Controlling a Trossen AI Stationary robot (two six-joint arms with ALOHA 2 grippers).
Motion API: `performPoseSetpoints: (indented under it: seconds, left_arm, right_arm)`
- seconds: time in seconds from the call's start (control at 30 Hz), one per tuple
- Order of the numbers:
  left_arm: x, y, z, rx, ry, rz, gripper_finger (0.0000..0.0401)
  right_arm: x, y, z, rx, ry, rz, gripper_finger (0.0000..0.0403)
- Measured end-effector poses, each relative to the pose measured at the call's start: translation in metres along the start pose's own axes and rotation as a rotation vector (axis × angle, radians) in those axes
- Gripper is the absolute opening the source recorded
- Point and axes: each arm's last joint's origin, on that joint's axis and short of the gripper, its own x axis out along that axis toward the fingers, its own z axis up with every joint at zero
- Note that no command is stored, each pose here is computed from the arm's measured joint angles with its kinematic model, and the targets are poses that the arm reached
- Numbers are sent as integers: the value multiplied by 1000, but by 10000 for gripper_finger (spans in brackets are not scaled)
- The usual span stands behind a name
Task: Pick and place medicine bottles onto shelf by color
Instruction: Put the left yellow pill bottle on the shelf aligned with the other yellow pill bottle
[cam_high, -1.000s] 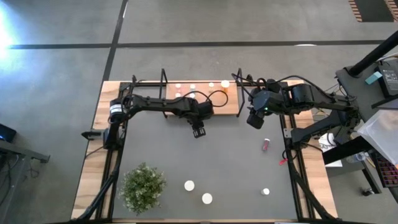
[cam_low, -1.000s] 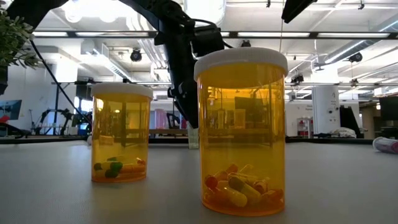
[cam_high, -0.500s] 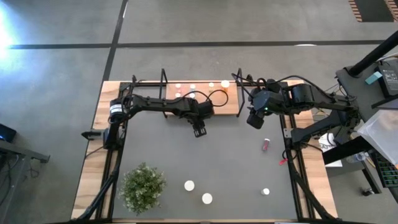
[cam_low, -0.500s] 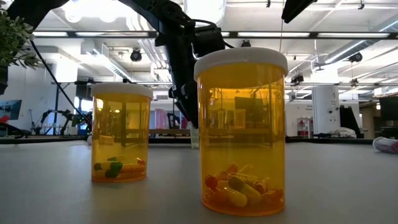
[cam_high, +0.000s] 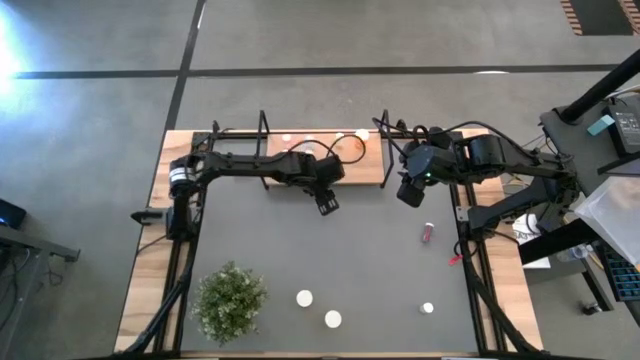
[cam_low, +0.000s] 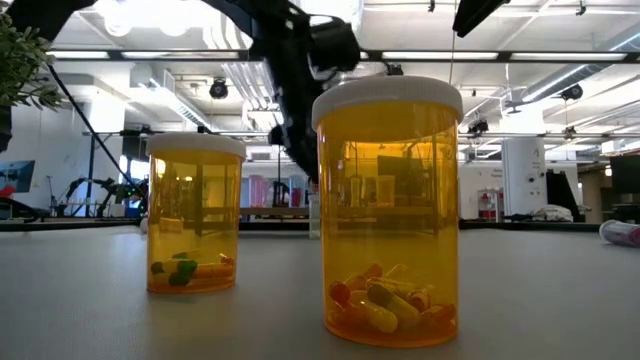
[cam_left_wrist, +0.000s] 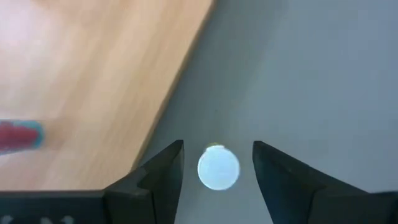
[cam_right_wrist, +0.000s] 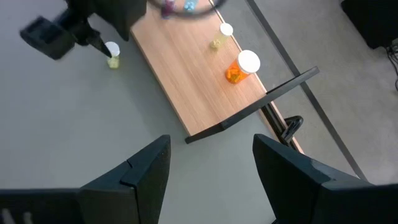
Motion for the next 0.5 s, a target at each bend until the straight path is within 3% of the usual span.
performPoseSetpoints:
  seconds: [0.3,0.5]
  left_arm:
    - [-70,7,3,-18,-145,-83,176]
    - [-98,12,-3,-22,-187,-91,176]
  right_arm:
    - [0,0,0,0,0,0,219]
    - [0,0,0,-1,0,0,219]
